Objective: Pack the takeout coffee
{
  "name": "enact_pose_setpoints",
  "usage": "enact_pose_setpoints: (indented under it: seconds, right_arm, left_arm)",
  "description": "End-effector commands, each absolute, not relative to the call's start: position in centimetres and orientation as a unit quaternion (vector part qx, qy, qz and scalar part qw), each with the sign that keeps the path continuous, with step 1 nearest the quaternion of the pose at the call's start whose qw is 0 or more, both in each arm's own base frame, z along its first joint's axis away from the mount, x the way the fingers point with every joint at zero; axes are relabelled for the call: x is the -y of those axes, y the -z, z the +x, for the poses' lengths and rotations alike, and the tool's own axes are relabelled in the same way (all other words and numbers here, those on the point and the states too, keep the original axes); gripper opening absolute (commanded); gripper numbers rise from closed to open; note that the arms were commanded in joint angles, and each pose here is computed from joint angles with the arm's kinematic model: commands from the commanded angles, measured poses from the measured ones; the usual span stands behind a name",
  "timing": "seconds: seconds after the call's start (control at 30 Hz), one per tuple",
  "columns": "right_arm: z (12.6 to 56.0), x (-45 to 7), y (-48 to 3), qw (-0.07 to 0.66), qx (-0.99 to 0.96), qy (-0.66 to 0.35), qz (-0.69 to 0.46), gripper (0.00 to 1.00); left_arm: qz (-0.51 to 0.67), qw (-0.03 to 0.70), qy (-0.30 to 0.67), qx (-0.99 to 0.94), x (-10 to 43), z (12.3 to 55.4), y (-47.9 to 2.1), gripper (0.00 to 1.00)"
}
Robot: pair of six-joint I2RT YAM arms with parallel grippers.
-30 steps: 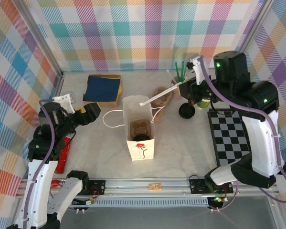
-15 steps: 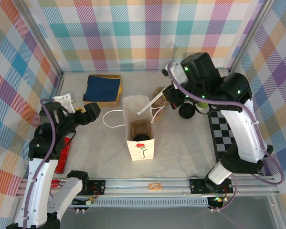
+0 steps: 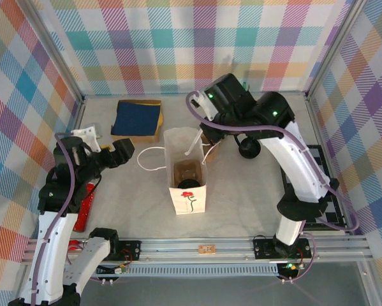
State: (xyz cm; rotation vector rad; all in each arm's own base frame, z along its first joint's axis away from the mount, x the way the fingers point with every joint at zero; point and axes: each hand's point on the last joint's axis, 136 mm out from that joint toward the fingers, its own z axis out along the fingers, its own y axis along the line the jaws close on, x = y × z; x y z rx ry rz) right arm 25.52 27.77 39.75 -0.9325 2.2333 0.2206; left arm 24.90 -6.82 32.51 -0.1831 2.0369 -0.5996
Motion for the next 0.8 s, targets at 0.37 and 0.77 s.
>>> enact_pose_setpoints:
  seconds: [0.37, 0.77]
  right_arm:
    - [27.0, -30.6, -37.4, 0.336, -0.860, -0.049, -0.382, 0.00]
    - [27.4, -32.4, -34.9, 0.308, -0.863, -0.037, -0.399, 0.00]
  left_arm:
    - [-0.076, 0.472, 0.220, -0.851, 6.0, 24.2, -30.3, 0.93]
    - [-0.077, 0.466, 0.220, -0.853, 6.0, 23.9, -29.5, 0.93]
